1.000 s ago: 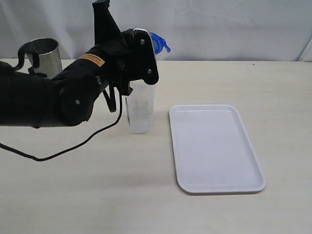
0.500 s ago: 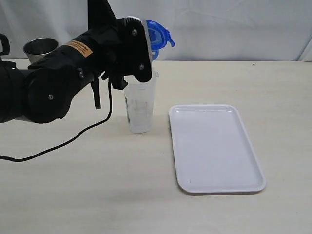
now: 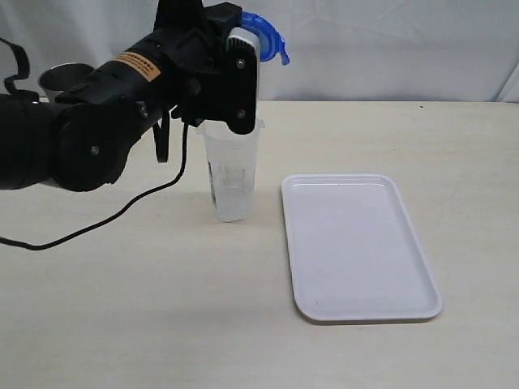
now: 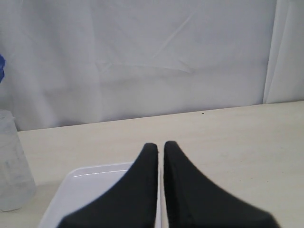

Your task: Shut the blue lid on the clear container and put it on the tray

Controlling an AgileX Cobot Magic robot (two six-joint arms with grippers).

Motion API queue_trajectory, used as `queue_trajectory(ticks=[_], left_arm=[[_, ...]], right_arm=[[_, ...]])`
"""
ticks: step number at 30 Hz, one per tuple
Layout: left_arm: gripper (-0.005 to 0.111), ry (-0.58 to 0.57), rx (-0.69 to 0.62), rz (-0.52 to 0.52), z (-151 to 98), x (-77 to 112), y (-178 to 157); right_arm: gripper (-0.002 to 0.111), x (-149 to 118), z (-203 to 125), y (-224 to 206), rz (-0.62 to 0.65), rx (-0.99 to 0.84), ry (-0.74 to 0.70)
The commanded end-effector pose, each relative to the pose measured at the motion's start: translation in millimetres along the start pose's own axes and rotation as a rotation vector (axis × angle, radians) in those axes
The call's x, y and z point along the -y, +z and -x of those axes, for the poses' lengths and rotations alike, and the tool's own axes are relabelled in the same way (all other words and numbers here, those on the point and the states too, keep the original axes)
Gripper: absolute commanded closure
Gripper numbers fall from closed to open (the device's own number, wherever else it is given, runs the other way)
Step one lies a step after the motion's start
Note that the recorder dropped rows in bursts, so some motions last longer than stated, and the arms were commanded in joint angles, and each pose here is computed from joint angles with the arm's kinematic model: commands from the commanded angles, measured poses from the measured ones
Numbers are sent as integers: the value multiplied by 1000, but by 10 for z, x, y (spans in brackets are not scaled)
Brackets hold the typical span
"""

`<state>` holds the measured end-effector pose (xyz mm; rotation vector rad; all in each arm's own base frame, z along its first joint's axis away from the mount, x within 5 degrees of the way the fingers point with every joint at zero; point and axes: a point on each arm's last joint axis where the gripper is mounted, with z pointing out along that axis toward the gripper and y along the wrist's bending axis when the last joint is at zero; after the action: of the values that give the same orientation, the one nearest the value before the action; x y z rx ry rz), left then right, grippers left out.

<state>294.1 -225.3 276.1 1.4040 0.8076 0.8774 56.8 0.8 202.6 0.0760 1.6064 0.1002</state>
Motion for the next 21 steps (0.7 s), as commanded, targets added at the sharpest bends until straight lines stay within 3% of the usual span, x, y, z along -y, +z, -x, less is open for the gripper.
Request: queue_trajectory(ticks=[1,8,21], left_arm=[[107,-55,-39,-51,-27,186,134],[107,-59,-47,-94,-19,341,179],[107,-157,-106,-116,-50,353,67]], right_arm=[[104,-2,6,-3,4,14,4],[104,-2,6,-3,4,14,4],[104,-2,6,-3,4,14,4]])
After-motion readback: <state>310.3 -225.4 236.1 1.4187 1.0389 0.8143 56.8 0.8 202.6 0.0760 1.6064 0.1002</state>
